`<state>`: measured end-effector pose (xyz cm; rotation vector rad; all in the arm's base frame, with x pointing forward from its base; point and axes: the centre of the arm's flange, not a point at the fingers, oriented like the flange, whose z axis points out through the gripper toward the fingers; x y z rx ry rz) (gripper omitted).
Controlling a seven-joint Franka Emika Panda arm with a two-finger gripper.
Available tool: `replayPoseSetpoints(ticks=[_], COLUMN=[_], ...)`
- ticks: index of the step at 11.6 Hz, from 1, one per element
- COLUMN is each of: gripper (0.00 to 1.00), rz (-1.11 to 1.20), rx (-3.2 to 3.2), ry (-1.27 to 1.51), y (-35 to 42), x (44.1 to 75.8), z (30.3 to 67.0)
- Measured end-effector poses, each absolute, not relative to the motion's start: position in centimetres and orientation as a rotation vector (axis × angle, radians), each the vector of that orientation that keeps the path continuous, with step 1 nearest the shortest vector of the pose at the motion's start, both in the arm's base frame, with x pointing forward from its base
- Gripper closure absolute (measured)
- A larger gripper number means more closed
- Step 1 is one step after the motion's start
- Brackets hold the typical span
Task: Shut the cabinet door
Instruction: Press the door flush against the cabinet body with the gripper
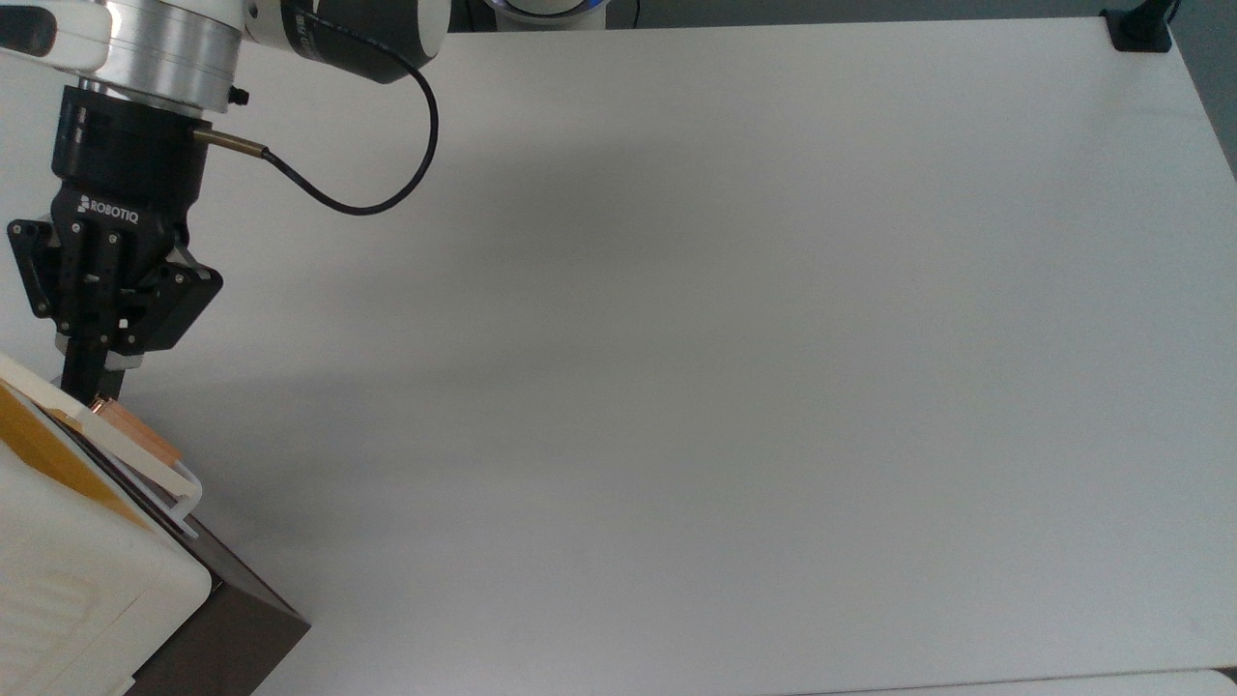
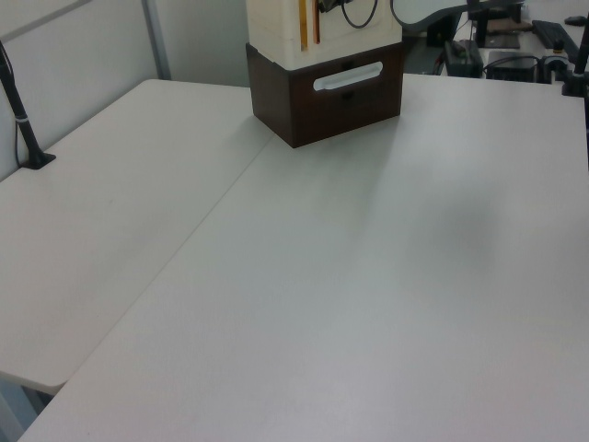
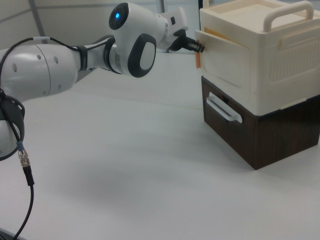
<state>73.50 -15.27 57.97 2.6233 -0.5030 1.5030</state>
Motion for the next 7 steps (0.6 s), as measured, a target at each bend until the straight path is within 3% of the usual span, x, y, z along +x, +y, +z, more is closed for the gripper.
replayPoseSetpoints(ticks=[7], gripper=[0.84], rz=[1.470], rx=[2.558], ry=[-0.555], y=[-20.5], x=[72.3], z=[58.0])
